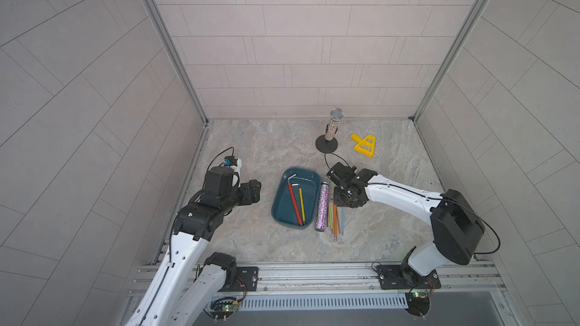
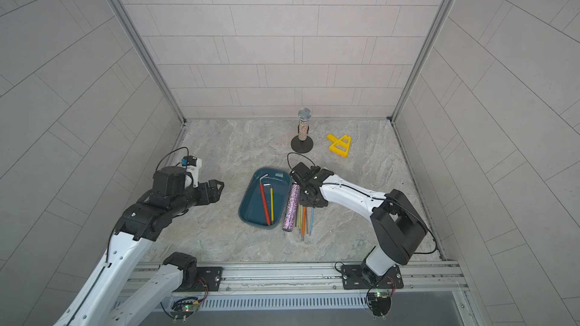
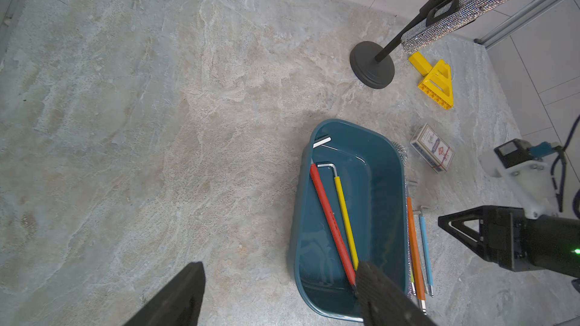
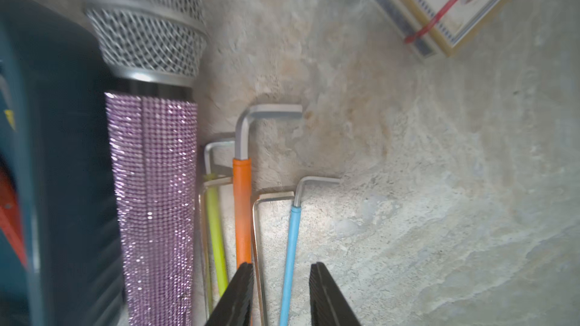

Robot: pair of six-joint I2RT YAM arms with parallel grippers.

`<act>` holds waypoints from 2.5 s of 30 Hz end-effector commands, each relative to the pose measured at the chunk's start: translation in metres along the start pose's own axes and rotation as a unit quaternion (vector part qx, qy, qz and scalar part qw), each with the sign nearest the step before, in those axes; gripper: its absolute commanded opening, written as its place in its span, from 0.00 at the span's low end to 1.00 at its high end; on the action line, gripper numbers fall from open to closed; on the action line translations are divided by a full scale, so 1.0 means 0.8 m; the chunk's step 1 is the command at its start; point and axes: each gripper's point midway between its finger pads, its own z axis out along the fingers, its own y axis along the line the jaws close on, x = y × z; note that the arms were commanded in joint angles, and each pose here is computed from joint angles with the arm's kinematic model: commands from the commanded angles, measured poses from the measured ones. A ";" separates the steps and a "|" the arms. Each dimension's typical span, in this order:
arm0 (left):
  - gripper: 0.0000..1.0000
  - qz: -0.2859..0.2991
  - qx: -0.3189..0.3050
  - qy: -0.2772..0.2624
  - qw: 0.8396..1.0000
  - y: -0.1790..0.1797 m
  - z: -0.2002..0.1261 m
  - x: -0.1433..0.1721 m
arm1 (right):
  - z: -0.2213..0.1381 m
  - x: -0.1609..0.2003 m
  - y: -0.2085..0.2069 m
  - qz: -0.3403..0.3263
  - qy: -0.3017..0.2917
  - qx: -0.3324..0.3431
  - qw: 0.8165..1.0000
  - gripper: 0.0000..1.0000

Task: Put the hex key on the desktop into the storage box
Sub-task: Pick up the Allen key from the center of the board, then place the Allen key in the storage box.

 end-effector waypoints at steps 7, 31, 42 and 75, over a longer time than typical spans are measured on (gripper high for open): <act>0.83 0.005 0.001 -0.007 1.000 0.001 0.000 -0.001 | 0.040 0.021 -0.014 0.021 0.045 0.022 0.999 0.27; 0.84 0.005 0.000 -0.006 1.000 0.001 0.000 -0.001 | 0.014 0.001 -0.035 0.036 0.004 0.043 0.998 0.00; 0.84 0.005 0.001 -0.006 1.000 0.001 0.000 -0.001 | -0.091 -0.056 0.085 -0.086 -0.105 -0.063 0.989 0.00; 0.84 0.006 -0.001 -0.009 1.000 0.002 -0.001 -0.001 | 0.043 -0.013 0.217 -0.133 0.047 -0.082 0.987 0.17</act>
